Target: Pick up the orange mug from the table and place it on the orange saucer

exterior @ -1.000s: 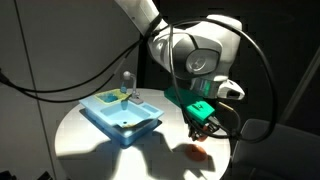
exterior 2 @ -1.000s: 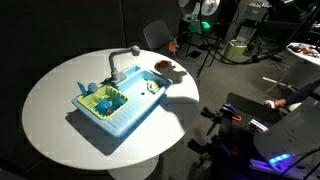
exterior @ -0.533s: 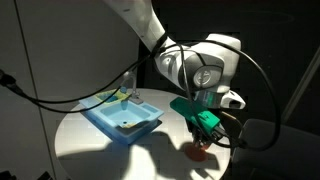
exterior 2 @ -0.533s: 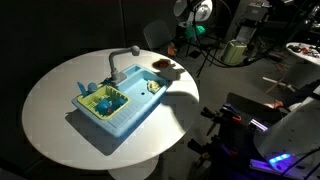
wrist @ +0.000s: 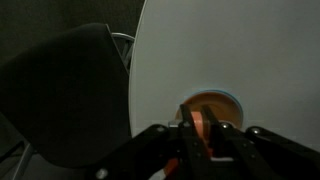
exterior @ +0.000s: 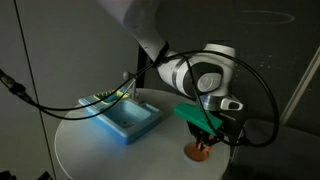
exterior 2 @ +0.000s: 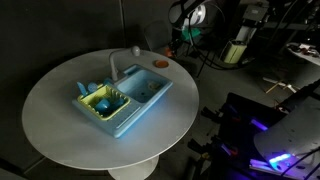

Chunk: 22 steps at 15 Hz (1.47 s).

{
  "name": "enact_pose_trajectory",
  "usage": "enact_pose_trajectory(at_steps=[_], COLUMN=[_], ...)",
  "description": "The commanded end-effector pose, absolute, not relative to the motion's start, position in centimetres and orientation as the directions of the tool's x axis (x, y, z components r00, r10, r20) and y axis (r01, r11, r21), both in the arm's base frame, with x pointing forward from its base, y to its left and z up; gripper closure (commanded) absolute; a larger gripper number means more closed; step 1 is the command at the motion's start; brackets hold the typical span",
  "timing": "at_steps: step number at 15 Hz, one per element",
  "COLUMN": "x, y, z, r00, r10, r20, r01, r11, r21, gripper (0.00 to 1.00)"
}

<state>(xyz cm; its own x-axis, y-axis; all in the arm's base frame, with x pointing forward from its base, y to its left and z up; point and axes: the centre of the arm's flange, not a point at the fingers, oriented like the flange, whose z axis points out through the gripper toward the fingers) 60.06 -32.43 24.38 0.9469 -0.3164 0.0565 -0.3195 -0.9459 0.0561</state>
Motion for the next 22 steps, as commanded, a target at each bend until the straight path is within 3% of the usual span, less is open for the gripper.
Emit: enact_pose_trajectory(at_steps=[1, 22], x=[62.0, 63.3], y=[-32.0, -30.4], z=[23.6, 18.4], r00=[0.957, 0.976], r10=[-0.282, -0.210], r20=[0.071, 0.058], r01=[-0.287, -0.214], r11=[-0.955, -0.972], r21=[0.076, 0.094], gripper=[0.96, 0.96])
